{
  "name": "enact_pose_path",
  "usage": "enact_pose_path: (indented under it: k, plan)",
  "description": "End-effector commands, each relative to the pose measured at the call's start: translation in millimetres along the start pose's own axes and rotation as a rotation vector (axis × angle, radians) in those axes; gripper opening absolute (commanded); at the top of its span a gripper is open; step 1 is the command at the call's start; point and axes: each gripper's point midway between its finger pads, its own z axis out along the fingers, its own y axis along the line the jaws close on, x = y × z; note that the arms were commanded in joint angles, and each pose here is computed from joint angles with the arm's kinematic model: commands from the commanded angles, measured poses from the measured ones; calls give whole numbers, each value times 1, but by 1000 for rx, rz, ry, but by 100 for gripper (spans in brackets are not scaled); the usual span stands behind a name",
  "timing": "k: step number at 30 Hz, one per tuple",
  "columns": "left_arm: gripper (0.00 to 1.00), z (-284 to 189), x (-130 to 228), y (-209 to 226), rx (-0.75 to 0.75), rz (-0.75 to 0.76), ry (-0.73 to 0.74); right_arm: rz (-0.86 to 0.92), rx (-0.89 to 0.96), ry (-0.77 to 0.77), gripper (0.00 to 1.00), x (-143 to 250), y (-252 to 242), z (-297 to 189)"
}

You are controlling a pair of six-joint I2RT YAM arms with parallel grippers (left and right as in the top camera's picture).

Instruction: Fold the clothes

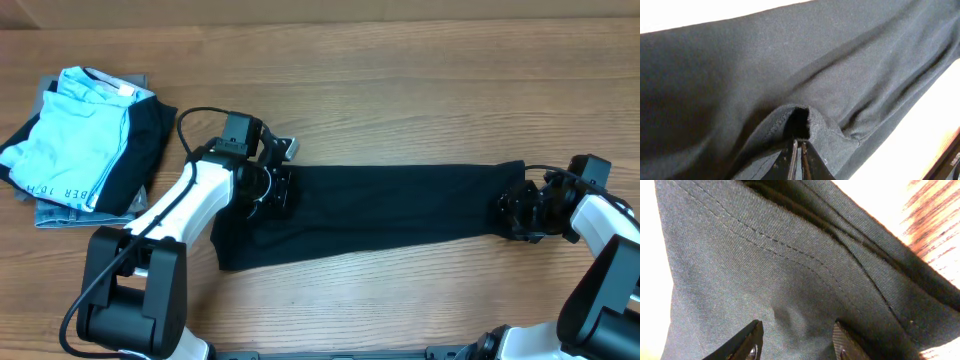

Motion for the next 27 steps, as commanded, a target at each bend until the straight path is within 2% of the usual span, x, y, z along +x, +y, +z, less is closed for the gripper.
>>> enact_pose_path:
  k: [1, 7, 11, 16, 20, 22, 25, 27]
  plan:
    - [9, 10, 12, -1, 27, -5, 16, 30, 145, 15, 50, 7, -35, 12]
    - [8, 25, 30, 20, -35, -15, 14, 30, 146, 16, 50, 8, -35, 12]
    - [4, 25, 26, 30, -92, -6, -10, 30, 146, 16, 50, 8, -35, 12]
    - [4, 11, -6, 19, -80, 28, -76, 31, 147, 18, 50, 8, -35, 12]
    - [4, -22, -46, -11, -30, 60, -124, 31, 149, 21, 50, 9, -36, 12]
    - [5, -32, -53, -21, -8, 63, -126, 31, 149, 21, 50, 9, -36, 12]
    - [8, -31, -44, -20, -18, 41, -85, 31, 149, 21, 50, 9, -36, 12]
    - [7, -25, -27, -5, -76, 6, -29, 33, 150, 25, 50, 10, -36, 11]
